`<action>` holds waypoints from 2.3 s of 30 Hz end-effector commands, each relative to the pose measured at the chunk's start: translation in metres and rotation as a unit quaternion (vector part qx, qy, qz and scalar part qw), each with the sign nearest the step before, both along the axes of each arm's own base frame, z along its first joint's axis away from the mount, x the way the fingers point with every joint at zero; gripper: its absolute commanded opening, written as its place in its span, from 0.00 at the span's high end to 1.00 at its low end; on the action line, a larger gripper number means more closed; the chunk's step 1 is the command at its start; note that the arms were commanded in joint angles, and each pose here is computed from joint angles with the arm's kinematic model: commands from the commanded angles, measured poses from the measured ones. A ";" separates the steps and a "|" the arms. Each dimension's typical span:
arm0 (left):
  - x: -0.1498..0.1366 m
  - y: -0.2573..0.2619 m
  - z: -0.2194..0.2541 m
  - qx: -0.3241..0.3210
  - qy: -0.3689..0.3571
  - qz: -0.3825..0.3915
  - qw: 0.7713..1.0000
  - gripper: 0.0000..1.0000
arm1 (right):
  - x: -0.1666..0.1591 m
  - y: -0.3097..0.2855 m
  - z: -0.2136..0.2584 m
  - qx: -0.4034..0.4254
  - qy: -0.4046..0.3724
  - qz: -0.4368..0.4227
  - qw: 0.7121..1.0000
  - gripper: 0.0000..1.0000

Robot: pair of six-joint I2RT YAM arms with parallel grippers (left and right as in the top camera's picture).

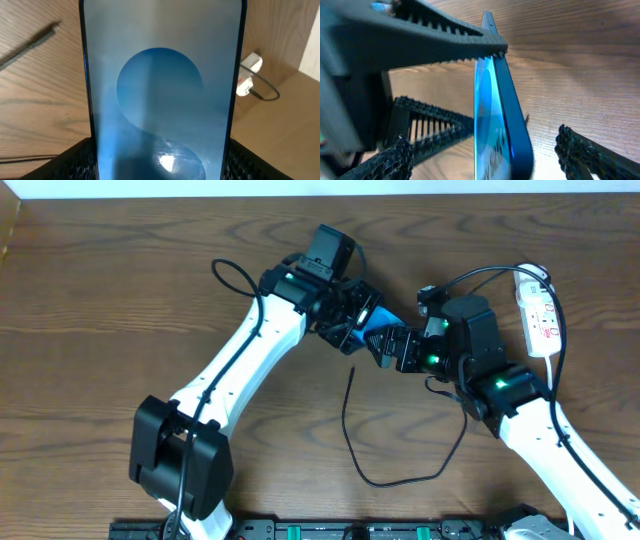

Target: Plug charger to phone and switch on socket

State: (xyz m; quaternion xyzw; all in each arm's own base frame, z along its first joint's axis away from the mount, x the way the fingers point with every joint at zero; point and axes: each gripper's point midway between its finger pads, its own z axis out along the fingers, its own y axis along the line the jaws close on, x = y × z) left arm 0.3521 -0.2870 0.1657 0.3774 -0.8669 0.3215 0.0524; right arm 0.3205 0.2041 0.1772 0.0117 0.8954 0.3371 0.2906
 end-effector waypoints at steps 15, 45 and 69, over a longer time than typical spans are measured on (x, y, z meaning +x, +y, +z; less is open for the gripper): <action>0.010 -0.002 0.021 -0.002 -0.042 0.010 0.999 0.93 | 0.006 0.001 -0.005 -0.007 0.006 -0.011 1.000 0.48; 0.005 -0.007 0.020 0.002 -0.043 0.003 0.999 0.93 | 0.012 0.003 0.002 0.003 -0.008 -0.014 1.000 0.79; 0.018 0.009 0.023 -0.012 -0.047 0.007 0.999 0.39 | 0.021 -0.018 -0.006 -0.032 -0.009 -0.061 0.998 0.99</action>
